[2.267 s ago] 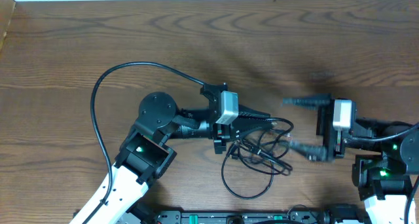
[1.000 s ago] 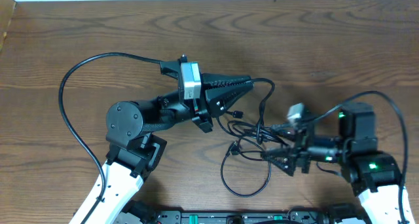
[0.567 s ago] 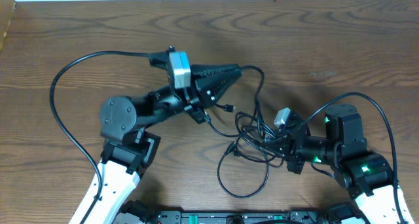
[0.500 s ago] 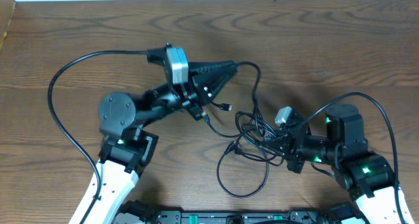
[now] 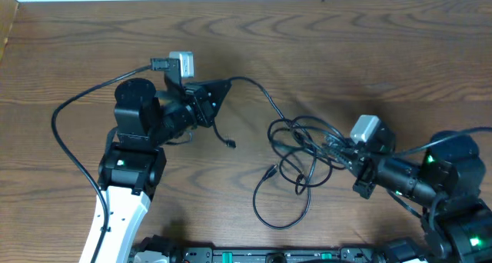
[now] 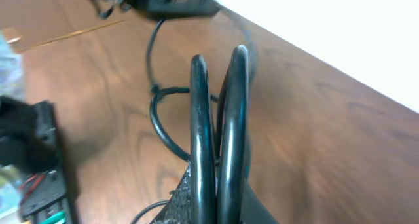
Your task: Untangle cables
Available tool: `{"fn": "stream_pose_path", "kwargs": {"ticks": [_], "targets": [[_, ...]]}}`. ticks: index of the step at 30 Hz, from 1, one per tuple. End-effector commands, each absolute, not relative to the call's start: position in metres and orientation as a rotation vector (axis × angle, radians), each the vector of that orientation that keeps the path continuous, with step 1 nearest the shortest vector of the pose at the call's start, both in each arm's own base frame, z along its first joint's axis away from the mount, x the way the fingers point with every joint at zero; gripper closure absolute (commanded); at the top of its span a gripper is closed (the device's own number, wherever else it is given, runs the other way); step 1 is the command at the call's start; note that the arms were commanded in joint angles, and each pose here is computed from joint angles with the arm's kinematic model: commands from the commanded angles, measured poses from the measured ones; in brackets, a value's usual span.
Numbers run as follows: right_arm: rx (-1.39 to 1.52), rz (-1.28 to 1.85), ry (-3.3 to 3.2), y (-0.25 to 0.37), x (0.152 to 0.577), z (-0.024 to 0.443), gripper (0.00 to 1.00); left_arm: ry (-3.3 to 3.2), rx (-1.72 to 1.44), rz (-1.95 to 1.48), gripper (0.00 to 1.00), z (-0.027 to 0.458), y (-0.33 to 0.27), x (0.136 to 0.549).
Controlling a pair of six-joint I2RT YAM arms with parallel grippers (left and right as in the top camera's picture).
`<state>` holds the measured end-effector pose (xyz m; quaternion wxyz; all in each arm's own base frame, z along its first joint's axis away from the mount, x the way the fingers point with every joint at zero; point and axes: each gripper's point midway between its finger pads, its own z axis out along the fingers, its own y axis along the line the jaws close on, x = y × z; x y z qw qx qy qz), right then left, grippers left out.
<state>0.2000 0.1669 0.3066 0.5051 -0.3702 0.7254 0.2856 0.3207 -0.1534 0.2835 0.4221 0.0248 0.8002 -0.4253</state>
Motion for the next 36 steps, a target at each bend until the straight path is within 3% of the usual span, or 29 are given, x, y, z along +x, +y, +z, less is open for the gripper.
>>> {"fn": "stream_pose_path", "kwargs": {"ticks": [1,7,8,9,10,17,25,36], "targets": [[-0.815,0.585,1.754,0.156,0.213,0.320,0.99,2.038,0.031,-1.037,0.92,0.279,-0.147,0.320],[-0.734,0.584,1.668,0.155,0.224,0.349,0.99,2.252,-0.071,-0.922,0.90,0.231,-0.132,0.304],[-0.728,0.584,1.648,0.155,0.225,0.353,0.99,2.294,-0.107,-0.889,0.76,0.222,-0.127,0.301],[-0.726,0.581,1.629,0.155,0.226,0.358,0.99,2.328,-0.132,-0.865,0.32,0.215,-0.124,0.298],[-0.725,0.578,1.611,0.156,0.226,0.362,0.99,2.355,-0.149,-0.850,0.02,0.210,-0.121,0.295],[-0.725,0.572,1.583,0.156,0.227,0.368,0.99,2.373,-0.083,-1.004,0.02,0.214,-0.139,0.280],[-0.684,0.608,1.585,0.156,0.228,0.373,0.99,2.080,0.616,-1.283,0.02,0.256,-0.190,0.238],[-0.746,0.735,1.533,0.170,0.212,0.382,0.99,1.745,1.140,-1.090,0.02,0.257,-0.218,0.213]]}}
